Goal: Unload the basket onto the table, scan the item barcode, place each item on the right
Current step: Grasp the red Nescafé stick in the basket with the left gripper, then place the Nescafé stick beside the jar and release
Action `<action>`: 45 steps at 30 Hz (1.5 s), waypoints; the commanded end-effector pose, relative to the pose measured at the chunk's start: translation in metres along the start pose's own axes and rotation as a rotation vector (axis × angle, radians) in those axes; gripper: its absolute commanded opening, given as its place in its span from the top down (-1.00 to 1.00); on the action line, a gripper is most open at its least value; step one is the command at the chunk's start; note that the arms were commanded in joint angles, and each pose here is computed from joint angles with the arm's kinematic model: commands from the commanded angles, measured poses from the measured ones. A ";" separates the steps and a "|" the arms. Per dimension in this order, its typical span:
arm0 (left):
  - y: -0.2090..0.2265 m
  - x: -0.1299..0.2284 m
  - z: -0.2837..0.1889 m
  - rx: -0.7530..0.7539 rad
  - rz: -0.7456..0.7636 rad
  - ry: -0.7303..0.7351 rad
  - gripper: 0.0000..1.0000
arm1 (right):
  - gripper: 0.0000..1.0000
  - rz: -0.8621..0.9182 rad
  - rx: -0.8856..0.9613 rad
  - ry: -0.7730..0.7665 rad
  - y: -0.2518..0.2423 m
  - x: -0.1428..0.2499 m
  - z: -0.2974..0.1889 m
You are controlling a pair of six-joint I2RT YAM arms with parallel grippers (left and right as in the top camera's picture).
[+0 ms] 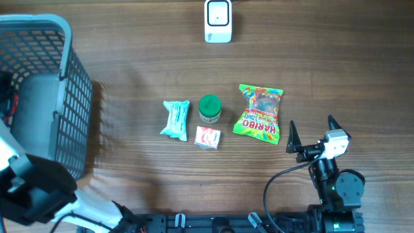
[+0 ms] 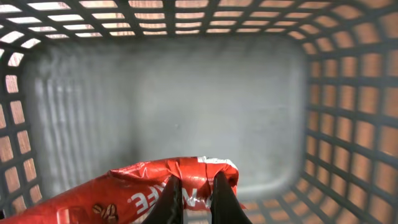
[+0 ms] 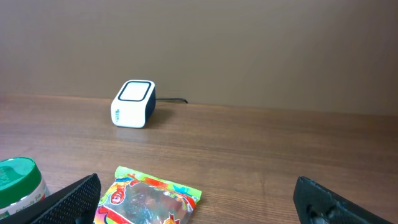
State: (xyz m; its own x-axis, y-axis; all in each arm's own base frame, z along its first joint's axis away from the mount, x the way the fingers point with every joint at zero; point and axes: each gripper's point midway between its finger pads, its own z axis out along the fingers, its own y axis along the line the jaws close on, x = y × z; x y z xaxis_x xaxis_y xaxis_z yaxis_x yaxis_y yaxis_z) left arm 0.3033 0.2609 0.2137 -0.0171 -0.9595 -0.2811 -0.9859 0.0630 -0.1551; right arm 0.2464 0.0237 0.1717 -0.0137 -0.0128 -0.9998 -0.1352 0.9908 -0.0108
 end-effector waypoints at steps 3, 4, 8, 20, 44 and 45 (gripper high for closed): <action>-0.042 0.051 -0.098 0.407 0.084 0.107 0.92 | -0.99 -0.004 0.006 -0.007 -0.001 -0.001 0.000; -0.046 0.062 -0.115 0.451 0.115 0.100 0.92 | -0.99 -0.005 0.006 -0.007 -0.001 -0.001 0.000; -0.071 0.147 -0.190 0.641 0.377 0.059 0.92 | -0.99 -0.005 0.006 -0.007 -0.001 -0.001 0.000; -0.081 0.526 -0.113 0.513 1.190 0.356 0.92 | -1.00 -0.004 0.006 -0.007 -0.001 -0.001 0.000; -0.151 0.594 -0.184 0.901 1.331 -0.031 -1.00 | -0.99 -0.005 0.006 -0.007 -0.001 -0.001 0.000; -0.163 0.569 -0.216 0.958 1.289 -0.090 -0.99 | -0.99 -0.005 0.006 -0.007 -0.001 -0.001 0.000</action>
State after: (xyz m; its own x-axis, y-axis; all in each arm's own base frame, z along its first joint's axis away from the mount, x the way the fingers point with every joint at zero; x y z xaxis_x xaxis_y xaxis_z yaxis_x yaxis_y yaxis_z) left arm 0.3828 -0.3882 0.1249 -0.8788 -0.0522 -0.4743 0.0743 0.9669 -0.2440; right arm 0.2465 0.0236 0.1717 -0.0137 -0.0128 -0.9998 -0.1348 0.9908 -0.0108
